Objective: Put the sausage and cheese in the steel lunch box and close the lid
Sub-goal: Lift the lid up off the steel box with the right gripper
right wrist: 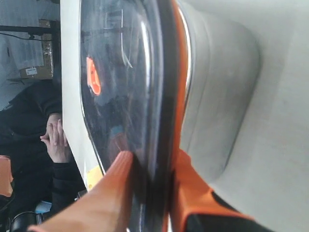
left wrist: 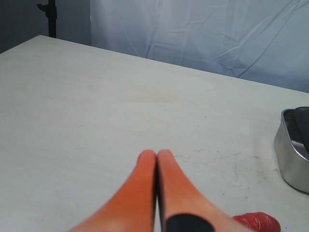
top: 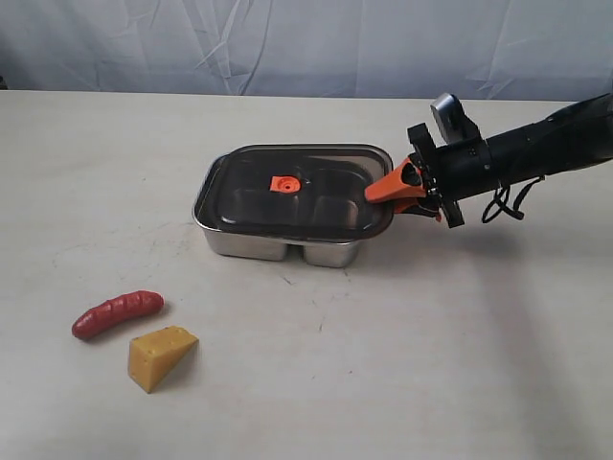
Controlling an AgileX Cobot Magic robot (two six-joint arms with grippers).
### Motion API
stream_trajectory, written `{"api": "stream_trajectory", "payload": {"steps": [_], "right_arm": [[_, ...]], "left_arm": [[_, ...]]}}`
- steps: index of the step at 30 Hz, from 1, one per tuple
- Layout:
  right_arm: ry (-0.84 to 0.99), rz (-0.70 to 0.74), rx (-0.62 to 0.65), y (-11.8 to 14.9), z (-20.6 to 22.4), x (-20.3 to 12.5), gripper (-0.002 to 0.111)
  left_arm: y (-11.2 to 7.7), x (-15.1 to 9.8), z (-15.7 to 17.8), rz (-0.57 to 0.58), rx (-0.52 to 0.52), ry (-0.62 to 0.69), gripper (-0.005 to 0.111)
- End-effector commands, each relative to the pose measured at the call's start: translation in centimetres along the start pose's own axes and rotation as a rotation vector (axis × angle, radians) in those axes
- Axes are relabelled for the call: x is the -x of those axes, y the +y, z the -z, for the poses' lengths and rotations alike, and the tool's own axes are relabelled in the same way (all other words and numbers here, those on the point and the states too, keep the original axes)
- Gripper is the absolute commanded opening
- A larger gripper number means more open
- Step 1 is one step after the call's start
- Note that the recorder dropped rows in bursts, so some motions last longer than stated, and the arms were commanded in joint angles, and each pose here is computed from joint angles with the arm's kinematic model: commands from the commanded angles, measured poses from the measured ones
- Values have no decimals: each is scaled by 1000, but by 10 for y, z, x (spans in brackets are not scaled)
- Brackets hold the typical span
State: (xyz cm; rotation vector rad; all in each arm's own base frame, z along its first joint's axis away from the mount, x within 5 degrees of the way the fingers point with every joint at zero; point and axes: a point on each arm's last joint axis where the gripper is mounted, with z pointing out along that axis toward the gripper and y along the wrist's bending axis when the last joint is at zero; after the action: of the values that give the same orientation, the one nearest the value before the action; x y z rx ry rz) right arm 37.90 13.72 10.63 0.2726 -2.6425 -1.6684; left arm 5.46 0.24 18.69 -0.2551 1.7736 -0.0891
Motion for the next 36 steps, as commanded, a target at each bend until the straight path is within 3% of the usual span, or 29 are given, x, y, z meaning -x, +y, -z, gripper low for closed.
{"api": "stream_trajectory", "payload": {"steps": [1,10,22,36], "right_arm": [[31,39,-29,0,2,-2,-1],[-23,88,-21,15,18,3,-1],[-276,170,73,48,66,20,-1],[-349,334,48,88,98,20,-1]], "left_arm": [[0,0,0,-3,2,-14,0],[0,0,0,-3,2,-14,0],[0,0,0,-3,2,-14,0],[0,0,0,-3,2,-14,0]]}}
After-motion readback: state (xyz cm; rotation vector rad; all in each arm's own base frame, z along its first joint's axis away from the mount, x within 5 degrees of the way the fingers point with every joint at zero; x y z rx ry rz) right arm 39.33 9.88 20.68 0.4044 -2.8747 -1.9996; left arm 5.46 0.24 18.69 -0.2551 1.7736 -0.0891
